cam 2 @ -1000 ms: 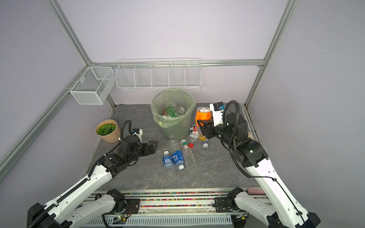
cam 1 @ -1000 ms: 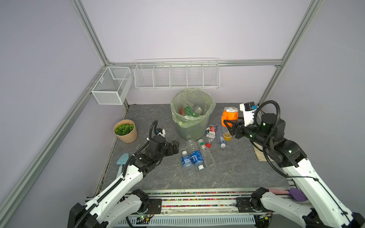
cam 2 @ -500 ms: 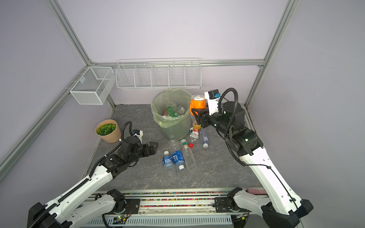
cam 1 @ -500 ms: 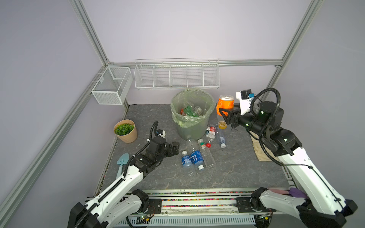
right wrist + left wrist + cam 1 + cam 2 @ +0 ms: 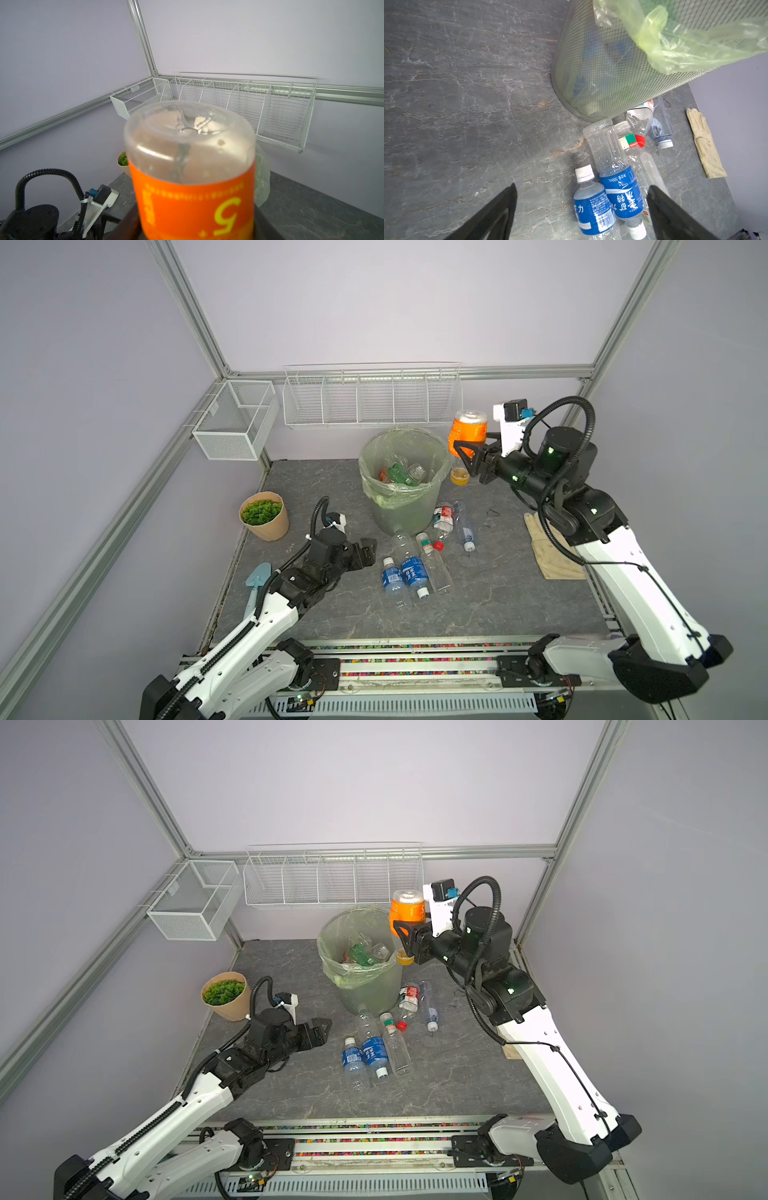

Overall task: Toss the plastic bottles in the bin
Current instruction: 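Lift the orange bottle with the right gripper and carry it toward the bin, then open the right gripper over the bin to drop the orange bottle, then withdraw the right gripper while lowering the left gripper onto the blue-labelled bottle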

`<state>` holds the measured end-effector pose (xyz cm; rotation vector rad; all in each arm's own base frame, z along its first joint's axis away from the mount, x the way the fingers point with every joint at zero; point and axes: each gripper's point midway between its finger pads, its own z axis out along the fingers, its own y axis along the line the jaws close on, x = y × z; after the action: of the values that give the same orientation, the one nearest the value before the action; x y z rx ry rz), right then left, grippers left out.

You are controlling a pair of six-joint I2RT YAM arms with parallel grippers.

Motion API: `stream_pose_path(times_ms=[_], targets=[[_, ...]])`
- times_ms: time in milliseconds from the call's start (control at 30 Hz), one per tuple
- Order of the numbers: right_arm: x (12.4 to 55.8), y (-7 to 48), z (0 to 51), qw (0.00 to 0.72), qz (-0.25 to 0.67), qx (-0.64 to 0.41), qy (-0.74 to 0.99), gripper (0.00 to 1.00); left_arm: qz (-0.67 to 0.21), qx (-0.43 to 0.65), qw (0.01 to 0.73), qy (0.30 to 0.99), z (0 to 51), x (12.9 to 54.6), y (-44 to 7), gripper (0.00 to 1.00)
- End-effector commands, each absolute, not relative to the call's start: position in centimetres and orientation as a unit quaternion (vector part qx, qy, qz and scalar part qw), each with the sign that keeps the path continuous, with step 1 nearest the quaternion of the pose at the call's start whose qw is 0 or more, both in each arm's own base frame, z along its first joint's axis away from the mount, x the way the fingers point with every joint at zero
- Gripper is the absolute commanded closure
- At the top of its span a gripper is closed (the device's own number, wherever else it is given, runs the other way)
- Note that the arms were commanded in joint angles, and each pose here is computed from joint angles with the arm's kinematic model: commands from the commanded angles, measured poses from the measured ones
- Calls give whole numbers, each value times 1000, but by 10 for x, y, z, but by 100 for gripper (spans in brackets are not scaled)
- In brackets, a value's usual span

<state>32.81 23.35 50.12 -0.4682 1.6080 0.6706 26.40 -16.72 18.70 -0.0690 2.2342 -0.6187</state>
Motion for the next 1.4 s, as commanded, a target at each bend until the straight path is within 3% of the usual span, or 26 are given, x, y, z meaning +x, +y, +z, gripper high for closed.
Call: stream_pose_path(times_ms=[0,133,267,300,367,400,467,700,1067,1367], targets=[[333,244,529,643,305,-214,669,89,-239,-28,404,883,186,260,-162,3],[360,260,526,638,303,-215,674,90,-236,-31,408,881,188,258,-158,3],[410,279,492,613,296,-210,702,88,-237,-34,410,880,190,256,-156,3],[427,283,476,602,291,-207,715,79,-239,-35,411,879,192,256,-156,3],[456,286,444,569,288,-193,746,46,-241,-34,412,878,194,255,-156,3],[467,284,430,547,286,-180,766,9,-241,-34,413,878,197,254,-155,3],[471,279,417,529,259,-173,789,12,-237,-33,416,877,201,252,-152,3],[424,267,465,624,240,-191,718,12,-233,-36,428,872,205,249,-146,3],[387,238,477,640,233,-174,711,12,-245,-30,408,879,198,250,-155,3],[366,211,458,612,211,-141,749,12,-274,-37,354,894,168,241,-171,4]])
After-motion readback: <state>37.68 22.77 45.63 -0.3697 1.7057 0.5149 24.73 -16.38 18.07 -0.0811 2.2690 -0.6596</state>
